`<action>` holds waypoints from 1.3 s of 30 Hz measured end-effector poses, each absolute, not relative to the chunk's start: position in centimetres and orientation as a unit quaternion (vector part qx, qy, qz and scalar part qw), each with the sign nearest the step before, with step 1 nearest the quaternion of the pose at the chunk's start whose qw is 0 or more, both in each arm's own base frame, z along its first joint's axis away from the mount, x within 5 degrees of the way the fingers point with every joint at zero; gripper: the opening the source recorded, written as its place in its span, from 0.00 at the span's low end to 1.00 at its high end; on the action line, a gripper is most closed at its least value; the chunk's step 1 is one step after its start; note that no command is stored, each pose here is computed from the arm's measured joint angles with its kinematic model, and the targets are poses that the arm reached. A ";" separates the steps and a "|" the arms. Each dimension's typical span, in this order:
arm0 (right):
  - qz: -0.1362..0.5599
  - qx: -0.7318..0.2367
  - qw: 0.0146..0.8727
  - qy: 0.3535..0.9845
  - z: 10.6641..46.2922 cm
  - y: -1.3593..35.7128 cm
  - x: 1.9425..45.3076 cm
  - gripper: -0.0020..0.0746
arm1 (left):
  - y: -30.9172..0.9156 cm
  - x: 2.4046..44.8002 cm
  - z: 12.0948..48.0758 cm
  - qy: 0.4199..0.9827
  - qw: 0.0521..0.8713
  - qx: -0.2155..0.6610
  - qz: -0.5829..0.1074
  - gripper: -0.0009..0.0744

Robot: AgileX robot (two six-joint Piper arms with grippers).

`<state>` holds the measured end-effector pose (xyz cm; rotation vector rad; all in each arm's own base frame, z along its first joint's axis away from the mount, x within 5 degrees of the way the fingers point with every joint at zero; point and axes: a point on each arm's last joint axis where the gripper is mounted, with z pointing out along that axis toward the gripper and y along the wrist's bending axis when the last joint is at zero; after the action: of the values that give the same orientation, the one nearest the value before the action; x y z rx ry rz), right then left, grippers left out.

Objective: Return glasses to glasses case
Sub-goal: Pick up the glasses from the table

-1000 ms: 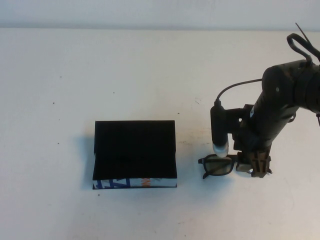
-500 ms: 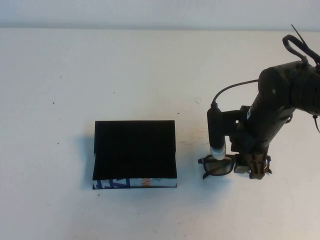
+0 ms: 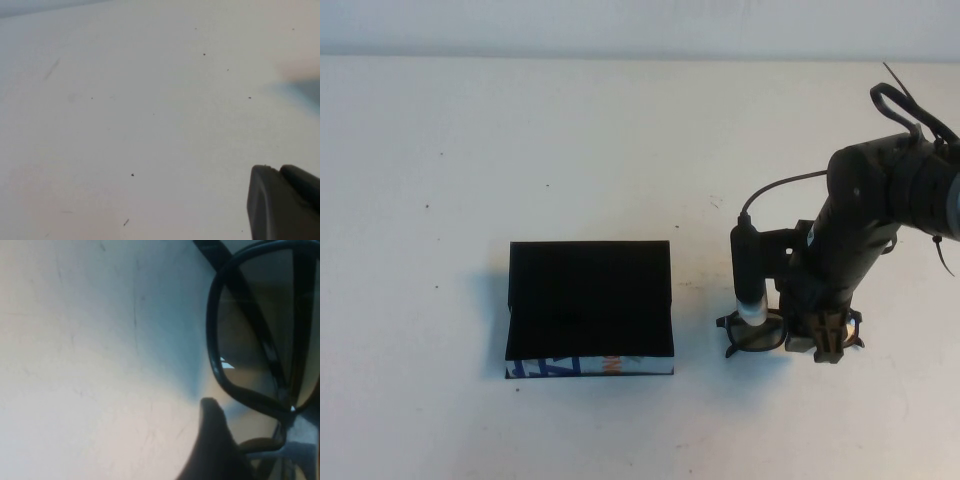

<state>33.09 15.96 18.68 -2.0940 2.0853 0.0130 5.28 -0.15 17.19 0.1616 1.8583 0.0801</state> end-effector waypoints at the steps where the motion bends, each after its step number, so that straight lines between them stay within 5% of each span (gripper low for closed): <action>1: 0.004 -0.705 0.094 0.703 18.7 16.0 33.1 0.52 | -0.2 5.3 17.2 0.800 0.595 0.070 0.034 0.01; 15: -0.002 -0.713 0.076 0.697 18.6 15.7 32.9 0.39 | -0.2 5.3 17.2 0.800 0.595 0.070 0.034 0.01; 29: 0.000 -0.715 0.063 0.696 18.5 15.5 32.8 0.35 | -0.2 5.3 17.2 0.800 0.595 0.070 0.034 0.01; 39: 0.006 -0.713 0.060 0.698 18.6 15.6 32.7 0.18 | -0.2 5.3 17.2 0.800 0.595 0.070 0.034 0.01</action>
<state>32.68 15.59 18.59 -2.1593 2.1130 0.0180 5.28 -0.15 17.19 0.1617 1.8587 0.0801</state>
